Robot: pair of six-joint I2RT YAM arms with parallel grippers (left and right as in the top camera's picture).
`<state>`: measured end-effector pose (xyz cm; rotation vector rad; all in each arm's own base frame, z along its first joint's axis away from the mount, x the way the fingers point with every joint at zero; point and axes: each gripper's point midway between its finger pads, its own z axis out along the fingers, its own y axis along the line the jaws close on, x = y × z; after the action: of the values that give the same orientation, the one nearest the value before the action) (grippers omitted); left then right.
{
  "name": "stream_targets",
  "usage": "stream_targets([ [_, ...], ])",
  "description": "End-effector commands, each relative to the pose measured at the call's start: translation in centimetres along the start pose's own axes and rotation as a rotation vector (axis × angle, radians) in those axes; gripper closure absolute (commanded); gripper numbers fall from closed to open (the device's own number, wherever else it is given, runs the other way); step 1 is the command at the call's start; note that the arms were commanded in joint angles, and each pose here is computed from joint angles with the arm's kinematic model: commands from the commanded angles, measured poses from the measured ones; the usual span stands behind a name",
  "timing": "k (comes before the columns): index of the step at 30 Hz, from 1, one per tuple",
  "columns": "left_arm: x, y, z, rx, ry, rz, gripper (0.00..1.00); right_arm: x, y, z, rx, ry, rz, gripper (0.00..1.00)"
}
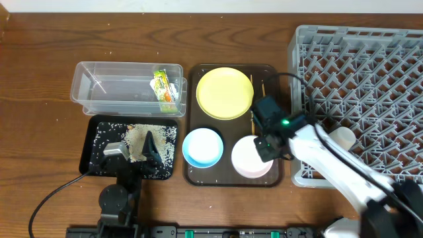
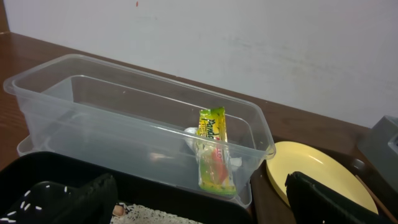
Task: Sort waste into correct bins and load items into the dishwasher rack
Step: 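Grasp the pink bowl rim and carry it to the dish rack, then release the pink bowl in the rack and return to the tray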
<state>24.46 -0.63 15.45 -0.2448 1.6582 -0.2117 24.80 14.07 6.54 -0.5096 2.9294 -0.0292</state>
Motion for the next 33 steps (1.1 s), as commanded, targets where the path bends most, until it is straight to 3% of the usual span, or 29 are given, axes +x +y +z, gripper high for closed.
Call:
stream_targets([
  [1, 1.6, 0.8, 0.1, -0.030, 0.045, 0.018, 0.11, -2.3, -1.8, -4.8, 0.034, -0.180, 0.071, 0.99],
  [3, 1.6, 0.8, 0.1, -0.030, 0.045, 0.018, 0.11, -3.2, -3.4, -8.3, 0.080, -0.310, 0.120, 0.99],
  [7, 1.6, 0.8, 0.1, -0.030, 0.045, 0.018, 0.11, -3.4, -9.3, -14.3, 0.280, -0.546, 0.389, 0.99],
  [11, 1.6, 0.8, 0.1, -0.030, 0.045, 0.018, 0.11, -0.5, -17.2, -20.3, 0.612, -0.756, 0.720, 0.99],
  [14, 1.6, 0.8, 0.1, -0.030, 0.045, 0.018, 0.11, 2.0, -21.1, -23.1, 0.844, -0.809, 0.862, 0.99],
  [17, 1.6, 0.8, 0.1, -0.030, 0.045, 0.018, 0.11, 3.7, -24.0, -24.1, 1.018, -0.788, 0.953, 0.99],
  [23, 1.6, 0.8, 0.1, -0.030, 0.045, 0.018, 0.11, 4.8, -28.7, -21.9, 1.160, -0.648, 1.064, 0.99],
  [33, 1.6, 0.8, 0.1, -0.030, 0.045, 0.018, 0.11, 3.9, -35.6, -16.2, 1.317, -0.273, 0.859, 0.99],
])
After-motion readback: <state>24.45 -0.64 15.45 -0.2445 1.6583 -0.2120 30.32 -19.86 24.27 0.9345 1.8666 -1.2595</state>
